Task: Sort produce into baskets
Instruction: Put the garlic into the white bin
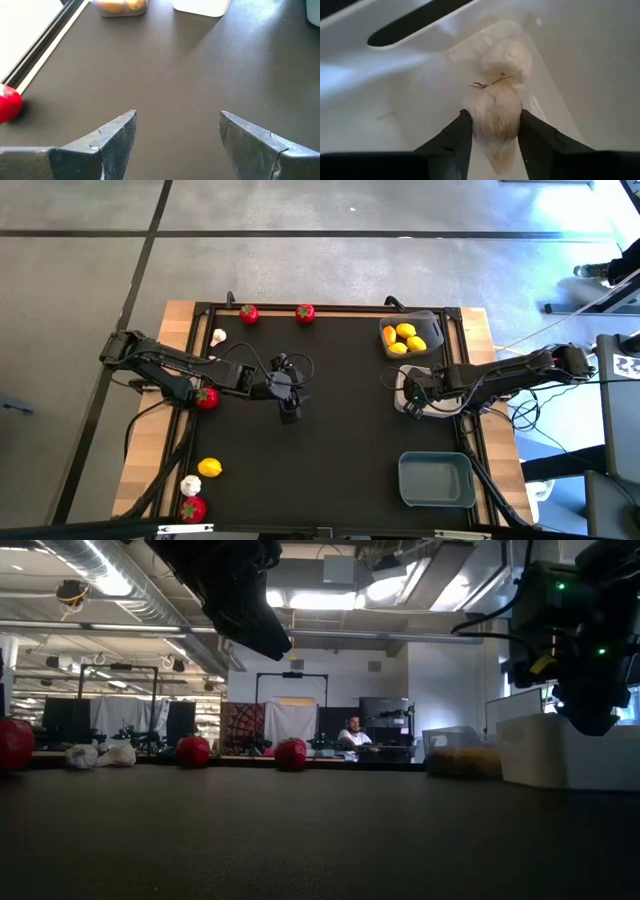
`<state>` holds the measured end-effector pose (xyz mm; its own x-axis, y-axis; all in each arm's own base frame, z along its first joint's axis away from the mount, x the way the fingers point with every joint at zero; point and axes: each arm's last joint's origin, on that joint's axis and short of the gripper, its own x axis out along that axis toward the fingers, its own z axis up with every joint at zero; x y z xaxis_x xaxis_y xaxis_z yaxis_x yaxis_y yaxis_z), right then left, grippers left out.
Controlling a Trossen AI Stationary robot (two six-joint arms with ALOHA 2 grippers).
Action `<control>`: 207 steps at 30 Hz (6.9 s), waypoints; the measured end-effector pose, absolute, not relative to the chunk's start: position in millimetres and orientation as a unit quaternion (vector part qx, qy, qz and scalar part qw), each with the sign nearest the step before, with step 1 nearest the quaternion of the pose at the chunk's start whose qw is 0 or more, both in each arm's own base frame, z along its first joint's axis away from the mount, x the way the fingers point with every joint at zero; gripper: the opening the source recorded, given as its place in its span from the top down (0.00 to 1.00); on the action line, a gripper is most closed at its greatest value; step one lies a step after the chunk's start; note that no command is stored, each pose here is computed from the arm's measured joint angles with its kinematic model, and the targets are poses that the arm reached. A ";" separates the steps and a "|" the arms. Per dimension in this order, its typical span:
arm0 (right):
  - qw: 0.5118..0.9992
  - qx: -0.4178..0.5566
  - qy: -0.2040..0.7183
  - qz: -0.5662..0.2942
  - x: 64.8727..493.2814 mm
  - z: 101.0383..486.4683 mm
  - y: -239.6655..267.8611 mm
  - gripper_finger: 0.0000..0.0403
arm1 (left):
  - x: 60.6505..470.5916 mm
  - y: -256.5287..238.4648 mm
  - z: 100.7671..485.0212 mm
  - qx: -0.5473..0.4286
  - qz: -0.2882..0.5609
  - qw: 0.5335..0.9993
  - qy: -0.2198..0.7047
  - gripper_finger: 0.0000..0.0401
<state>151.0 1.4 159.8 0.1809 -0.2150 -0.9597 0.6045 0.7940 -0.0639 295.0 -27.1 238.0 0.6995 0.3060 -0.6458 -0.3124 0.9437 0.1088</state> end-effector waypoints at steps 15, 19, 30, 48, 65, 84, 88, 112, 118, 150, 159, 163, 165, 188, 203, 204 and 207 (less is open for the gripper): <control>0.739 0.159 0.599 -0.264 153.7 178.7 2.0 0.36 | 295.0 -27.1 238.0 -0.004 0.168 0.922 0.349 0.31; 0.736 0.155 0.603 -0.266 157.4 203.7 2.1 0.36 | 294.7 -27.1 237.7 -0.004 0.168 0.921 0.351 0.31; 0.823 0.155 0.490 -0.244 186.8 253.8 2.0 0.37 | 282.4 -14.4 244.4 -0.042 0.216 0.907 0.360 0.31; 0.938 0.105 0.292 -0.157 224.7 283.5 3.9 0.37 | 212.8 50.1 242.7 -0.107 0.476 0.730 0.479 0.31; 0.949 0.086 0.267 -0.146 228.2 288.3 4.1 0.37 | 182.2 132.9 219.7 -0.136 0.560 0.584 0.572 0.31; 0.949 0.085 0.266 -0.146 228.3 287.8 4.1 0.37 | 171.9 190.8 147.3 -0.144 0.542 0.451 0.694 0.31; 0.948 0.085 0.270 -0.146 227.9 280.4 4.0 0.37 | 166.0 199.3 134.5 -0.132 0.540 0.422 0.716 0.31; 0.944 0.083 0.282 -0.148 226.3 271.4 3.9 0.37 | 161.4 211.6 114.5 -0.117 0.496 0.414 0.754 0.64; 0.944 0.082 0.283 -0.148 226.2 271.3 3.9 0.37 | 165.8 208.0 115.6 -0.096 0.489 0.420 0.759 0.62; 0.943 0.079 0.287 -0.147 225.8 270.6 3.8 0.37 | 187.7 82.6 264.8 -0.022 0.439 0.740 0.509 0.60; 0.944 0.071 0.287 -0.144 225.9 270.8 3.9 0.37 | 208.5 53.2 275.9 -0.032 0.361 0.827 0.431 0.60; 0.945 0.071 0.285 -0.144 226.2 271.1 3.9 0.37 | 222.5 40.6 283.3 -0.031 0.311 0.871 0.378 0.60; 0.945 0.071 0.285 -0.144 227.8 270.1 3.9 0.37 | 228.6 34.3 287.5 -0.032 0.286 0.891 0.351 0.60; 0.987 0.016 0.157 -0.021 297.4 251.4 13.3 0.37 | 257.1 -14.8 317.0 -0.048 0.134 0.975 0.173 0.60; 0.994 0.021 0.099 0.033 310.9 250.9 17.0 0.37 | 309.3 -31.8 290.3 -0.059 0.110 0.985 0.116 0.60; 0.994 0.021 0.100 0.037 311.0 250.5 17.3 0.37 | 311.4 -32.1 288.0 -0.058 0.110 0.985 0.117 0.60; 0.995 0.022 0.092 0.042 311.2 252.0 19.6 0.37 | 318.7 -33.0 281.7 -0.060 0.110 0.986 0.113 0.60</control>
<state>311.2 19.6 252.0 0.9793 0.0885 -0.1818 -0.0805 0.9955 0.0508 318.7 -33.0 281.7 0.9502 0.2036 -0.2358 -0.2307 0.9685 -0.0935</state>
